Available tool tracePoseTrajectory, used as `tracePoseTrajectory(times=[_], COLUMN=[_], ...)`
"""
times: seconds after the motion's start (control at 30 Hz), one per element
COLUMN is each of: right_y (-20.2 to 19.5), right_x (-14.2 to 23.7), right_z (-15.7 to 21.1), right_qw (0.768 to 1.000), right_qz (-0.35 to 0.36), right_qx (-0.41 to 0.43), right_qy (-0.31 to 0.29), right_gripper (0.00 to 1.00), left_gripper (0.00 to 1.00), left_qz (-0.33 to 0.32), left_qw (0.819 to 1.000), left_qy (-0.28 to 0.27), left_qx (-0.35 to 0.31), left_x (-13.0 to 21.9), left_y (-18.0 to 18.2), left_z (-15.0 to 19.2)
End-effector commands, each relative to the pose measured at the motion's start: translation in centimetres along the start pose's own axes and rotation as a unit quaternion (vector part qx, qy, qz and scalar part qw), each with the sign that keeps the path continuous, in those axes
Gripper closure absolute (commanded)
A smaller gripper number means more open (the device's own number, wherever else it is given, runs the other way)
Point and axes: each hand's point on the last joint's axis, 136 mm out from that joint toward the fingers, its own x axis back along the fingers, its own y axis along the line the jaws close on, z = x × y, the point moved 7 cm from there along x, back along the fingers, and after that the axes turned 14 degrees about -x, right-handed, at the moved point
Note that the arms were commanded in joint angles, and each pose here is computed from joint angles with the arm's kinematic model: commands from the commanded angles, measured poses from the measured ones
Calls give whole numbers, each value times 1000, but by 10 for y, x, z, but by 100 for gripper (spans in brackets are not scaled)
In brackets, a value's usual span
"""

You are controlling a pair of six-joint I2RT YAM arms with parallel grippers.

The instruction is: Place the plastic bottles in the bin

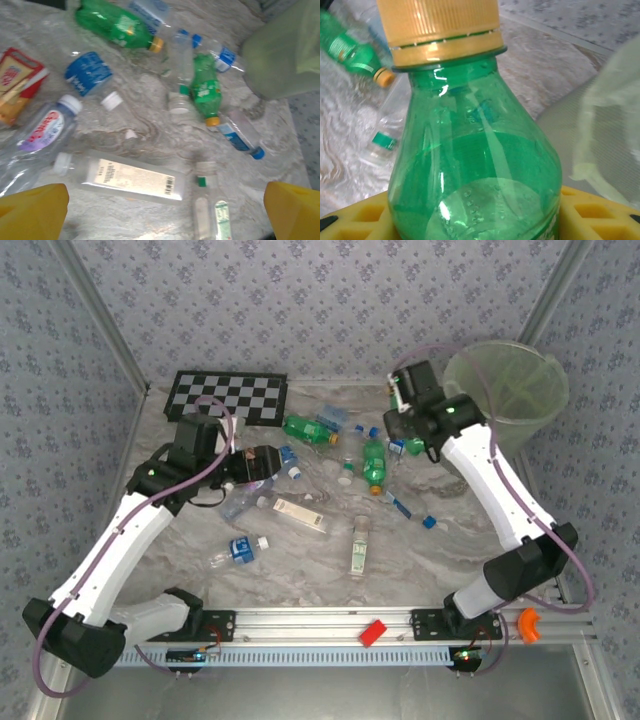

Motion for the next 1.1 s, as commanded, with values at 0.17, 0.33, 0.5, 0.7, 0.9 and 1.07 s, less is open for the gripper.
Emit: tracePoseTrajectory(times=[0.17,0.33,0.5,0.7,0.9,1.07], right_y=[-74,-117,-157,-188,-203,-207], right_x=[47,62,68,64,45,21], right_z=[-30,-43,-53,-66,-78,-82], right_qw=[983,964,940,922,922,923], right_qz=[27,56,70,77,82,81], right_qx=[-171,-245,-311,-353,-361,-364], right_qy=[-54,-88,-118,-137,-117,-93], right_gripper=[43,44,45,45,45,45], left_gripper=[0,0,0,0,0,0], left_qz=[83,83,82,84,81,74], left_qw=[994,993,994,994,994,994], left_qy=[-49,-44,-41,-31,-34,-36], left_qx=[-60,-65,-64,-66,-72,-70], left_x=[15,14,14,13,16,18], left_y=[-40,-41,-41,-43,-42,-41], left_z=[-29,-28,-26,-22,-20,-19])
